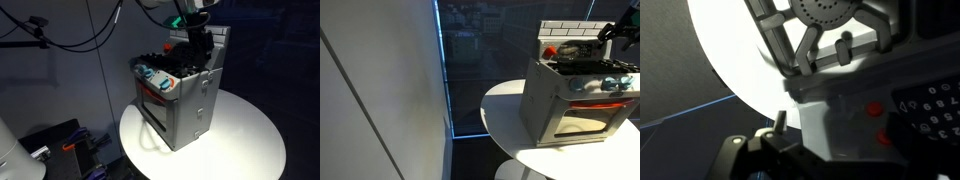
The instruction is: Press the top switch on the stove
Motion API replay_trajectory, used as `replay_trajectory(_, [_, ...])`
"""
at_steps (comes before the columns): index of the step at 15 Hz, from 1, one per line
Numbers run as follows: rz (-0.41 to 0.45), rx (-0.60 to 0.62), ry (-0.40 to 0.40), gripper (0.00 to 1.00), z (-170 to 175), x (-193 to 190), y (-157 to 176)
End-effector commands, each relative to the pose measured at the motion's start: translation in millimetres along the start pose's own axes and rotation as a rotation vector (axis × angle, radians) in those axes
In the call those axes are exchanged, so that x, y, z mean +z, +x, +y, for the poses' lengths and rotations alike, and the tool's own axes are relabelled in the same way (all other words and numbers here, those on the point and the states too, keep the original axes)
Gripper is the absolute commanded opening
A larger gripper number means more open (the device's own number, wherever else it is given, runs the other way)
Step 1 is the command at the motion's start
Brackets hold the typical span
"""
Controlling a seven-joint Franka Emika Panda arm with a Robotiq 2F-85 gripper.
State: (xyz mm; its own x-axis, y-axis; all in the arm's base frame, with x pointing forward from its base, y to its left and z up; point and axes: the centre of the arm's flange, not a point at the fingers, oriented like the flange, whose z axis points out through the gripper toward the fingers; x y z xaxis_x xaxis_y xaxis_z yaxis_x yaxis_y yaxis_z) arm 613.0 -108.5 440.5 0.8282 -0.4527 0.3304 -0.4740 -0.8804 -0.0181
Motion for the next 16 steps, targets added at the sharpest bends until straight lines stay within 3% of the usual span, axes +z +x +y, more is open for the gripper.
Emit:
replay_trajectory(1, [0.008, 0.018, 0.004, 1.00, -2.6, -5.3, 11.3])
replay_trajectory(16, [0.030, 0.029, 0.000, 1.00, -7.0, 3.9, 32.5])
